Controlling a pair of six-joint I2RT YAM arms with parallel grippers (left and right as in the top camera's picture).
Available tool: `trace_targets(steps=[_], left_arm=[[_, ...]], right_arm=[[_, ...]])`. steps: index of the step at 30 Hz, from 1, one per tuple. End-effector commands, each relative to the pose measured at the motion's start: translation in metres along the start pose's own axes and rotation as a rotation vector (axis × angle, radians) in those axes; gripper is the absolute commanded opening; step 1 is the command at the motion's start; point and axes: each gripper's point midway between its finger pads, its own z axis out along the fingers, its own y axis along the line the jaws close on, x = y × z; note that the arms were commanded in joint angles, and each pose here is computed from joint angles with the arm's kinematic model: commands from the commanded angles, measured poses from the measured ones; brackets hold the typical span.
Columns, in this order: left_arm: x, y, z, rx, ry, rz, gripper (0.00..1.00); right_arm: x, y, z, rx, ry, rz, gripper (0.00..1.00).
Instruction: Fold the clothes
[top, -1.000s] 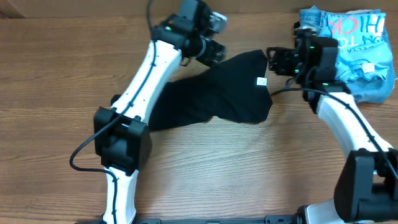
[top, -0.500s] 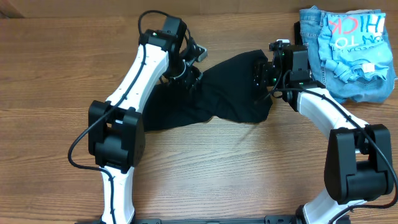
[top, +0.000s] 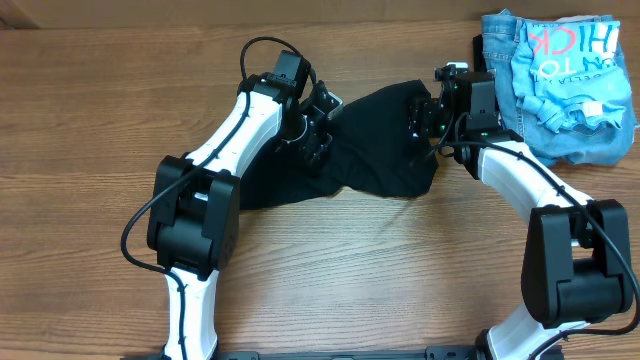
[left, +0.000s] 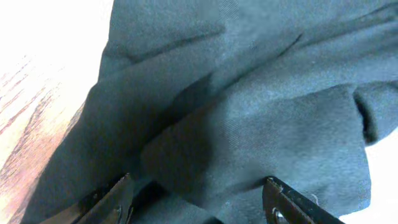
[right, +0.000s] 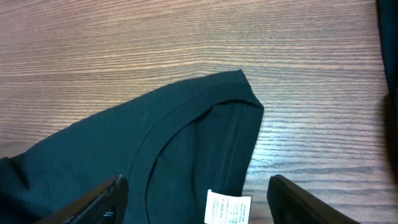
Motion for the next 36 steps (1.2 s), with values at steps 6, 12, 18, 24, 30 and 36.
trace_targets(steps=[6, 12, 18, 24, 30, 36], left_arm=[[-0.001, -0.019, 0.002, 0.101, -0.027, 0.012, 0.70], [-0.005, -0.035, 0.003, 0.148, -0.040, 0.030, 0.27], [-0.075, -0.064, -0.090, 0.221, -0.285, 0.123, 0.04], [-0.106, -0.078, -0.202, -0.082, -0.428, 0.249, 0.04], [-0.107, -0.097, -0.230, -0.233, -0.442, 0.337, 0.04], [-0.112, -0.093, -0.234, -0.264, -0.462, 0.337, 0.06]], right_arm=[[-0.009, -0.003, 0.000, 0.022, -0.023, -0.006, 0.80], [-0.011, -0.011, 0.000, 0.064, -0.029, -0.005, 0.75], [-0.031, -0.020, -0.023, 0.128, -0.079, -0.051, 0.67], [-0.052, -0.009, -0.047, 0.097, -0.145, -0.057, 0.66], [-0.051, -0.009, -0.048, 0.096, -0.139, -0.057, 0.66], [-0.066, 0.031, -0.103, -0.068, -0.142, -0.307, 0.61]])
